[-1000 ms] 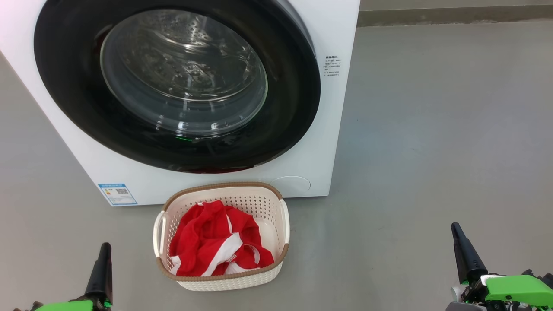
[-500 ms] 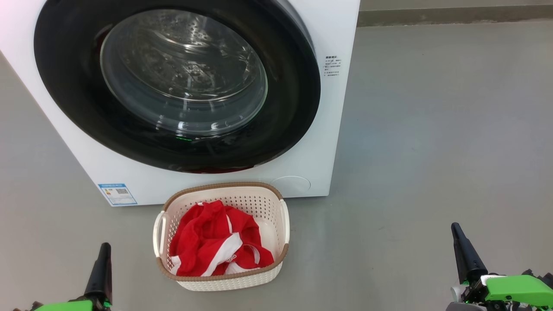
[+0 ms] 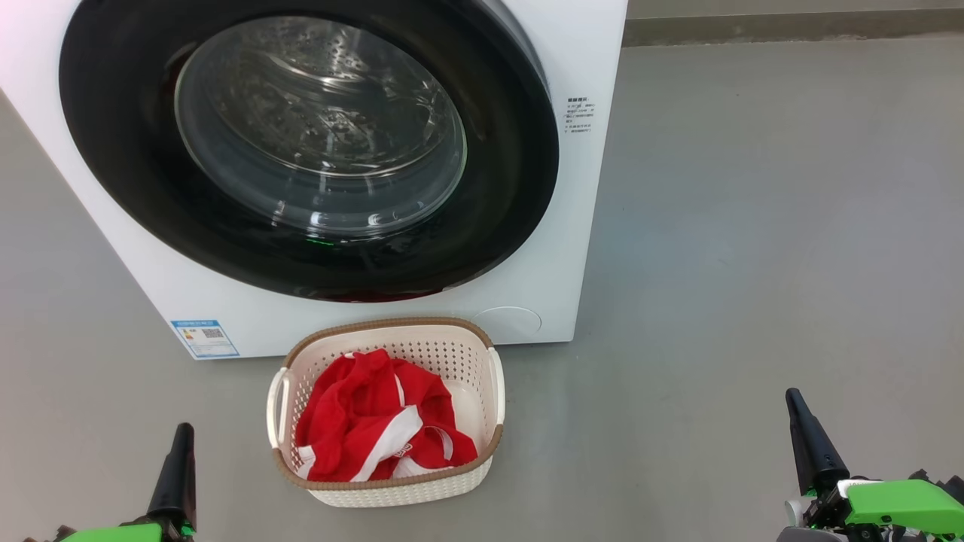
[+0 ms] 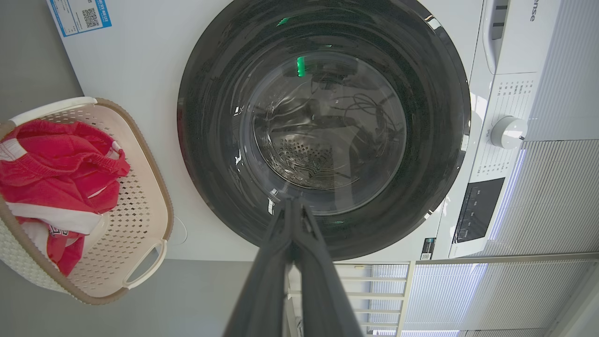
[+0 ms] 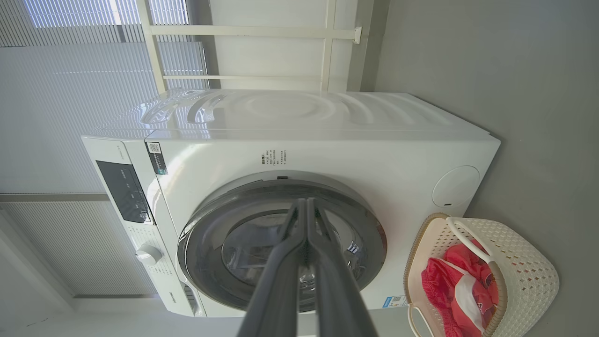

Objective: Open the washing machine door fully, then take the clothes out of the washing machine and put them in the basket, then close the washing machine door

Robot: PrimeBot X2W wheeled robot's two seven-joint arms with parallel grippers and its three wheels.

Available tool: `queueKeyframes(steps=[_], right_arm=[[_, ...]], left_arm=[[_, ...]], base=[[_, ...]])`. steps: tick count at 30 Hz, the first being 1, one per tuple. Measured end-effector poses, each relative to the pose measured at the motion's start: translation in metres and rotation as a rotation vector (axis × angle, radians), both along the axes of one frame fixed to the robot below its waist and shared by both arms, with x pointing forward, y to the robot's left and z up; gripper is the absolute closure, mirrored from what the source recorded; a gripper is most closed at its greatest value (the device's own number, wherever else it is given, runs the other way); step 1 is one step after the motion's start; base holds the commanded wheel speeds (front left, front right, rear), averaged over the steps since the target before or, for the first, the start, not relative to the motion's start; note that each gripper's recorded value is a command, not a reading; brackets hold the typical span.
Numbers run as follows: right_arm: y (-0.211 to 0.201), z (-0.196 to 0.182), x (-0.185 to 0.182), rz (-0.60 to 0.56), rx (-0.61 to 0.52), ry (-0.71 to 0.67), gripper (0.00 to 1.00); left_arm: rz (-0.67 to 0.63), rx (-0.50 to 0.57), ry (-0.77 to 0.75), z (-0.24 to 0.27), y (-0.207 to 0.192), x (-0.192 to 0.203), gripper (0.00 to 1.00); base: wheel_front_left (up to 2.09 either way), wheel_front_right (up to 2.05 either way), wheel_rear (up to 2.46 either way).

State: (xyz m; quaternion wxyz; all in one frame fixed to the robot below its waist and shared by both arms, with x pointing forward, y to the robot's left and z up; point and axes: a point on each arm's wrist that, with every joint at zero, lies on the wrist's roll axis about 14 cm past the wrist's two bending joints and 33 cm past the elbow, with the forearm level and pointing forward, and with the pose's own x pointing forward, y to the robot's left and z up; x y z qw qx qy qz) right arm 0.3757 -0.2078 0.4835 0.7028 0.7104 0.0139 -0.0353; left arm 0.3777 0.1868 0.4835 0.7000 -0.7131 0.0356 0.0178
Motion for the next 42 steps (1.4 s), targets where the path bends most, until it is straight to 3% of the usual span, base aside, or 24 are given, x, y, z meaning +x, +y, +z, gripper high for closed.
queueKeyframes(steps=[42], right_arm=[[0.0003,-0.0004,-0.0002,0.002,0.0,0.001,1.0]], left_arm=[[0.0,0.003,0.0,0.0,0.0005,0.0,1.0]], base=[[0.0,0.0,0.0]])
